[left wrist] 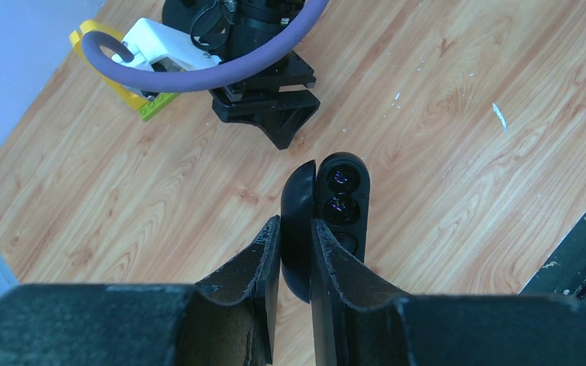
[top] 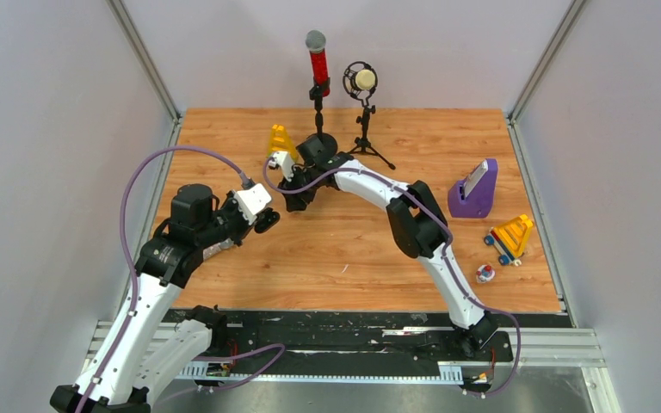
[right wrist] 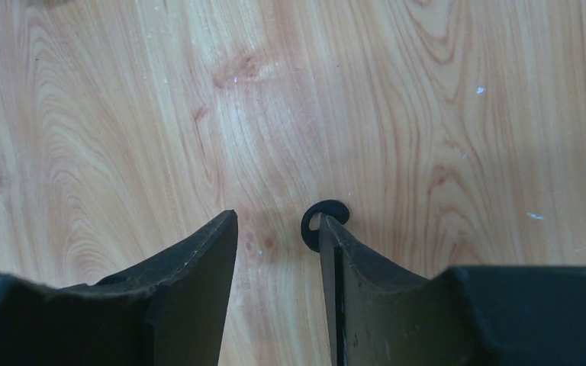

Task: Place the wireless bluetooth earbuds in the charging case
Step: Pick up the earbud from the center of the board.

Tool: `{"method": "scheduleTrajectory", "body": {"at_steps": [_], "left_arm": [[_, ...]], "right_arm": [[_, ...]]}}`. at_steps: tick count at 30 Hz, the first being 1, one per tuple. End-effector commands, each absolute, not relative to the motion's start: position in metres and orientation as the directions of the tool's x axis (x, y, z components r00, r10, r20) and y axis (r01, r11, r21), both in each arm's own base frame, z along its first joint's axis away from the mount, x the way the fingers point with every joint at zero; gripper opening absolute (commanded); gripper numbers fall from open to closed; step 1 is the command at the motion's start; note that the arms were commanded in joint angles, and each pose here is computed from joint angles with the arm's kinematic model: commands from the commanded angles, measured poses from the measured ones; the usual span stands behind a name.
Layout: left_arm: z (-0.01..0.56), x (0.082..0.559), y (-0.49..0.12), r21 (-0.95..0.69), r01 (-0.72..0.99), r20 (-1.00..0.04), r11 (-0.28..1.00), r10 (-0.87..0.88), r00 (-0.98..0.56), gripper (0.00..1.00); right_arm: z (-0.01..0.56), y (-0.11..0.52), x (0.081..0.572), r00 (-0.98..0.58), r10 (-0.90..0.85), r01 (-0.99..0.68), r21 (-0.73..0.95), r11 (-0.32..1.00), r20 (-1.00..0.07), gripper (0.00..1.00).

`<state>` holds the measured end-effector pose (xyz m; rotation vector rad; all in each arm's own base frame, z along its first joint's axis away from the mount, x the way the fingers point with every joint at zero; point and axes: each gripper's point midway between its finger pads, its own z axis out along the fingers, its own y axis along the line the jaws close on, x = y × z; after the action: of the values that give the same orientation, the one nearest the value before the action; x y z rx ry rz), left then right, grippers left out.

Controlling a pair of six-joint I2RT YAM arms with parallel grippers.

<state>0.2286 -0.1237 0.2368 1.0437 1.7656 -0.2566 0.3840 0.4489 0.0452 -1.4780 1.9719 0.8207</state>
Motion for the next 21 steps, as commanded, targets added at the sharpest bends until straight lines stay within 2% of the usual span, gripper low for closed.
{"method": "scheduleTrajectory", "body": {"at_steps": [1,21], "left_arm": [[0.246,0.231,-0.126,0.289,0.738,-0.865,0.610,0.496,-0.071,0.26],[0.245,0.231,-0.127,0.285,0.740,-0.865,0.609,0.497,-0.076,0.26]], "right_arm": [[0.057,0.460,0.395,-0.183,-0.632,-0.978,0.072,0.197,-0.753,0.45],[0.054,0.463,0.383,-0.212,-0.635,-0.975,0.121,0.185,-0.743,0.44]]}}
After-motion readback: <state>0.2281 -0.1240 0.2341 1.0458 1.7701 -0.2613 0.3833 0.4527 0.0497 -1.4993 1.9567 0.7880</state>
